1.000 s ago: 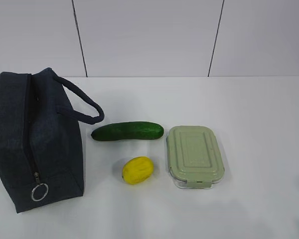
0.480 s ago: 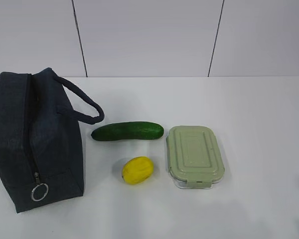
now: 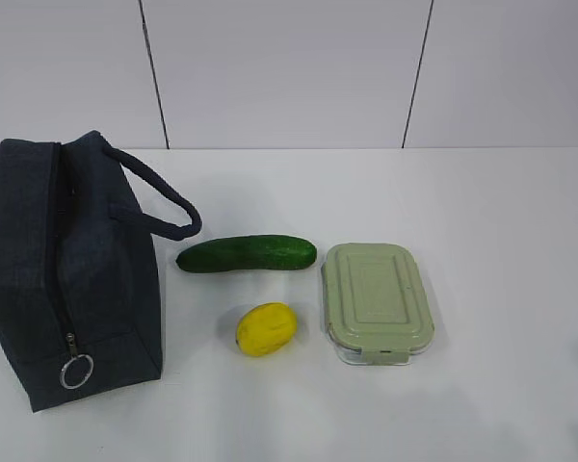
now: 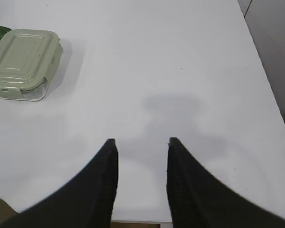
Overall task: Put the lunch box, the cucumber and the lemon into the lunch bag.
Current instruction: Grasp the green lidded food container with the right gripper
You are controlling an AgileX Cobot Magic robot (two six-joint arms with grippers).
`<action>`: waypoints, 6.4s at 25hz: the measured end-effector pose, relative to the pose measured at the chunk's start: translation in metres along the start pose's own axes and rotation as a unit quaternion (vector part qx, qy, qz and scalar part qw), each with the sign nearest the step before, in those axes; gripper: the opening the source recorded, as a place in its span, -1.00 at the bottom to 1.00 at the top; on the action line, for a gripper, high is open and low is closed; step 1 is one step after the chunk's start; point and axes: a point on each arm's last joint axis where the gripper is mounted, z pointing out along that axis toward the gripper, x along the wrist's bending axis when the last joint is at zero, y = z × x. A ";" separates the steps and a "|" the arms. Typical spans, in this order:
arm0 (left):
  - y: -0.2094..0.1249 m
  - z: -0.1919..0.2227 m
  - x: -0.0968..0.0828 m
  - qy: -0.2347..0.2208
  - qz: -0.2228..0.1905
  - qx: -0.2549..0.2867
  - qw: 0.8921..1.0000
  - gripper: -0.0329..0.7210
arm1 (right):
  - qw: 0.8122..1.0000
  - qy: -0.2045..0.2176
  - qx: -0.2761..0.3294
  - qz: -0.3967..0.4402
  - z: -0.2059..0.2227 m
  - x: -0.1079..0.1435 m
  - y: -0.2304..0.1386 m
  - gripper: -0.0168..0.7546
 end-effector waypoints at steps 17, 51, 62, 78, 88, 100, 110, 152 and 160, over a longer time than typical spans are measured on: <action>0.000 0.000 0.000 -0.001 -0.001 0.000 1.000 -0.27 | 1.000 0.000 -0.001 0.000 0.000 0.000 0.000 -0.26; 0.000 0.000 -0.001 -0.007 -0.003 0.000 1.000 -0.27 | 0.977 0.009 -0.215 -0.001 0.054 -0.002 0.173 -0.25; 0.000 0.000 -0.001 -0.007 -0.003 0.000 1.000 -0.27 | 0.989 0.014 -0.147 -0.002 0.086 -0.001 0.187 -0.25; 0.000 0.000 -0.001 -0.007 -0.003 0.000 1.000 -0.27 | 0.990 0.081 0.099 0.051 0.146 0.012 0.218 -0.25; 0.000 0.000 -0.001 -0.007 -0.003 0.000 1.000 -0.27 | 0.954 0.190 0.227 0.040 0.213 0.037 0.199 -0.24; 0.000 0.000 -0.001 -0.007 -0.003 0.000 1.000 -0.27 | 0.908 0.272 0.318 0.038 0.277 0.051 0.170 0.29; 0.000 0.000 -0.001 -0.007 -0.003 0.000 1.000 -0.27 | 0.886 0.308 0.347 0.014 0.291 0.054 0.188 0.57; 0.000 0.000 -0.001 -0.007 -0.004 0.000 1.000 -0.27 | 0.855 0.380 0.348 0.047 0.333 0.046 0.167 0.53; 0.000 0.000 -0.001 -0.008 -0.004 -0.001 1.000 -0.27 | 0.839 0.427 0.328 0.084 0.353 0.032 0.143 0.53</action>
